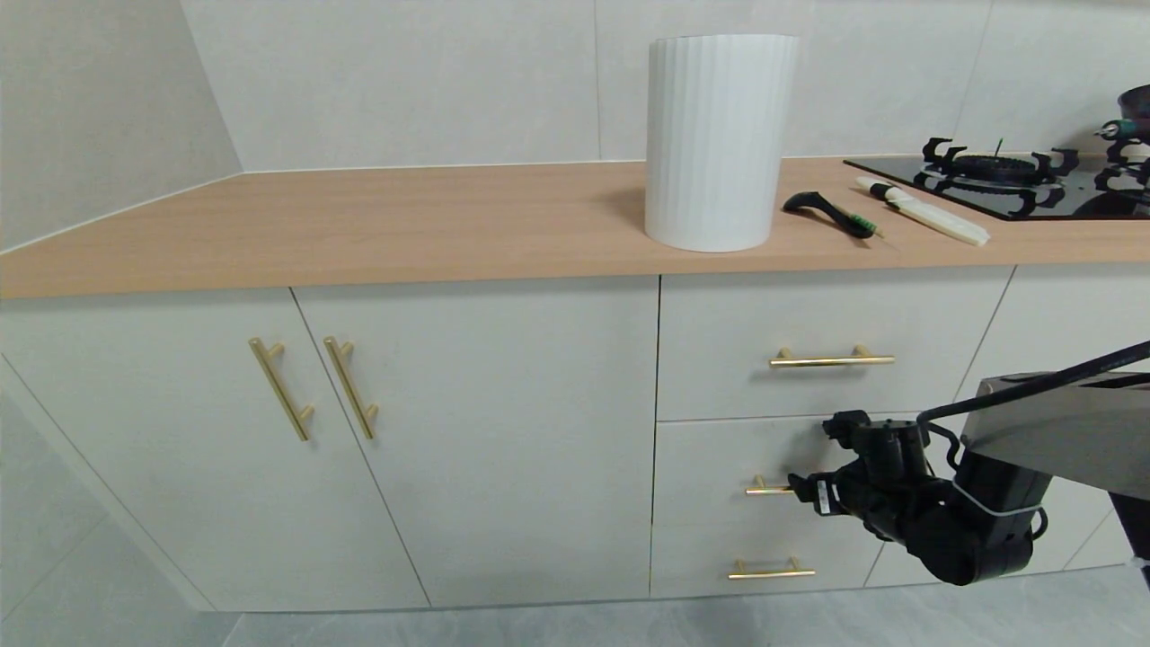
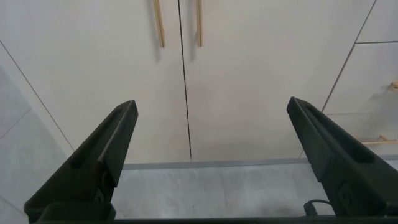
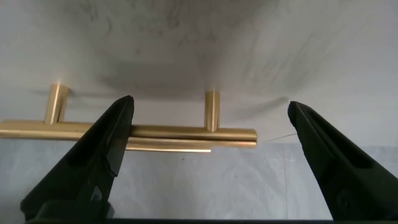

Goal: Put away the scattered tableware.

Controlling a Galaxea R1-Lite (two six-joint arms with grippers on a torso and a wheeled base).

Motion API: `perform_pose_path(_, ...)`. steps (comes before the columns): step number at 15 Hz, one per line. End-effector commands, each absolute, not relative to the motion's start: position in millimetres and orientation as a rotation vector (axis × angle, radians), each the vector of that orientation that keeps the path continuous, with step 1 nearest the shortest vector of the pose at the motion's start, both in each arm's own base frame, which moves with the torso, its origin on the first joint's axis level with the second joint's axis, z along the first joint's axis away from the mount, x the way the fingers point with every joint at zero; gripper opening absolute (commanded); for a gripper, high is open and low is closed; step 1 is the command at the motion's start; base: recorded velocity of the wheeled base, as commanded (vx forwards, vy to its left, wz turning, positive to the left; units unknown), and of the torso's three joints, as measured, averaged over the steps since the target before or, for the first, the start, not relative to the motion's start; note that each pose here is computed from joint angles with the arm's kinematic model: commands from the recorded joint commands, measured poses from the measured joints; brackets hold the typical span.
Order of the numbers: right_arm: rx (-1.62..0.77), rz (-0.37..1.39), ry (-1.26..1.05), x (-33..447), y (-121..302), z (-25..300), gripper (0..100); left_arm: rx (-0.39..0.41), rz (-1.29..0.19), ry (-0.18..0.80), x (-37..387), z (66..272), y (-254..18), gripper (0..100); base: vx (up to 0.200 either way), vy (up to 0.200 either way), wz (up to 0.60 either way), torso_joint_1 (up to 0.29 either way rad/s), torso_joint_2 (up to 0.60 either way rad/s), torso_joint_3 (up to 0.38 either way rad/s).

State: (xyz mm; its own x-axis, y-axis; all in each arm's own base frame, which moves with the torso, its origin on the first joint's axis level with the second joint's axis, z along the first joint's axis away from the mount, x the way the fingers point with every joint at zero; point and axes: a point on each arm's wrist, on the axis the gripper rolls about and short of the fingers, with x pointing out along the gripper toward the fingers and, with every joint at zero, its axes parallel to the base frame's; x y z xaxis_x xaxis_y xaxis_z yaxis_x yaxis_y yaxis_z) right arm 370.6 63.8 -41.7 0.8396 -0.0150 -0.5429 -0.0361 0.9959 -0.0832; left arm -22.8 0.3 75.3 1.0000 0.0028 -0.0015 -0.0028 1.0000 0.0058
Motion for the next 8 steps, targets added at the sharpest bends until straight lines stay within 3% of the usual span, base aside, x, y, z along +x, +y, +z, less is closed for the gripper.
perform_pose_path(1, -0.099, 0.009, 0.594, 368.8, 63.6, -46.6, 100, 0.005, 0.003, 0.002, -22.8, 75.3, 0.3, 100, 0.0, 0.0, 0.0, 0.0, 0.0, 0.0)
perform_pose_path(8, -0.117, 0.013, 0.631, 362.1, 63.0, -49.8, 100, 0.006, 0.003, 0.002, -22.8, 75.3, 0.3, 100, 0.0, 0.0, 0.0, 0.0, 0.0, 0.0)
